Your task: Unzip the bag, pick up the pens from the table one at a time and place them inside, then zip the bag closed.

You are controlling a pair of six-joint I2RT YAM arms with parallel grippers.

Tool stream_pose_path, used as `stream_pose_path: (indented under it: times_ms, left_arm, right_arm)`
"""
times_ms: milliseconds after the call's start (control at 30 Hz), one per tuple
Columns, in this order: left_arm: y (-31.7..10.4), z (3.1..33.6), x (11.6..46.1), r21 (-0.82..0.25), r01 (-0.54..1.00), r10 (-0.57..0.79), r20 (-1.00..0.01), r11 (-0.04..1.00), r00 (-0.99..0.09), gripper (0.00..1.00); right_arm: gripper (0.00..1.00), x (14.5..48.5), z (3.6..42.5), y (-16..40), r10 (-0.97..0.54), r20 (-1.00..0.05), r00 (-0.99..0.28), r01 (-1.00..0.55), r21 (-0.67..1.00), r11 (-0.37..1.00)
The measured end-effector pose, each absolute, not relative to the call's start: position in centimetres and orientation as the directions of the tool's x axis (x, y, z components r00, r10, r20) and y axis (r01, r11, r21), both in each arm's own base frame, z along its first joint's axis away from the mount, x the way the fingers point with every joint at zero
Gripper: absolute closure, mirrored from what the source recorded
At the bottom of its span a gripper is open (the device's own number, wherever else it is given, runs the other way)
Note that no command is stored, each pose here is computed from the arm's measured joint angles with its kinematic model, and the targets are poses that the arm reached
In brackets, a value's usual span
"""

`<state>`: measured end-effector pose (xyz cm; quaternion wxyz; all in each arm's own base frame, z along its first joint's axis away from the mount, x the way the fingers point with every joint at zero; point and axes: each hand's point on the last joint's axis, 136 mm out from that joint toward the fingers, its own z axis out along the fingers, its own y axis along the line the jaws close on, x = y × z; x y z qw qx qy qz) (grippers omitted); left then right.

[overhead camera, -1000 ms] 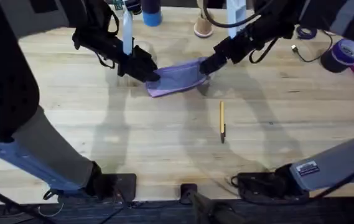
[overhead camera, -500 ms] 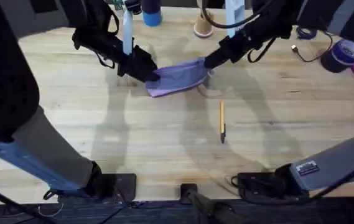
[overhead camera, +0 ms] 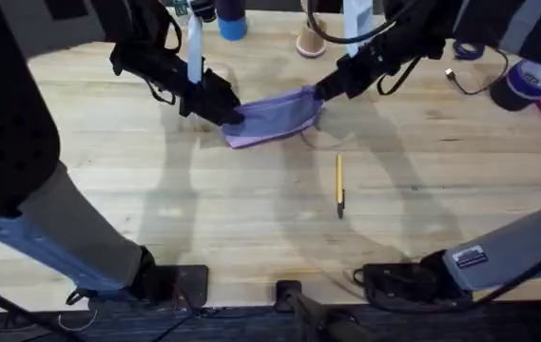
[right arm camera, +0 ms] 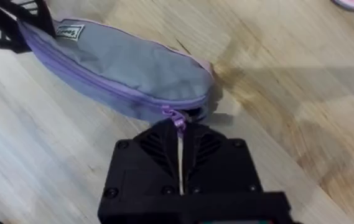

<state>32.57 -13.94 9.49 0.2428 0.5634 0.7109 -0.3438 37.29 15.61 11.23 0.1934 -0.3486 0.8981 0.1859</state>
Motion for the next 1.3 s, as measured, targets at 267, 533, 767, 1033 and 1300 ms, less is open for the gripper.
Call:
stream_pose_path:
  times_ms: [267,533,767,1033,1300]
  left_arm:
    - [-13.9,9.5,32.6,-0.215,0.968,0.634,-0.733,0.129,-0.247,0.958]
    - [-13.9,9.5,32.6,-0.217,0.967,0.634,-0.732,0.130,-0.250,0.958]
    - [-13.9,9.5,32.5,-0.220,0.967,0.634,-0.732,0.130,-0.251,0.958]
    - [-13.9,9.5,32.5,-0.220,0.967,0.634,-0.731,0.130,-0.251,0.958]
    - [-13.9,9.5,32.5,-0.220,0.967,0.634,-0.731,0.130,-0.251,0.958]
  right_arm:
    - [0.968,37.3,11.5,15.6,-0.554,-0.481,-0.680,-0.699,0.196,0.688]
    - [0.968,36.9,14.7,15.6,-0.547,-0.542,-0.638,-0.714,0.150,0.684]
    - [0.968,36.4,14.7,15.5,-0.549,-0.526,-0.649,-0.711,0.162,0.685]
    - [0.969,36.0,14.8,16.0,-0.543,-0.530,-0.652,-0.714,0.187,0.675]
    - [0.968,35.5,15.3,19.2,-0.581,-0.564,-0.587,-0.770,0.169,0.615]
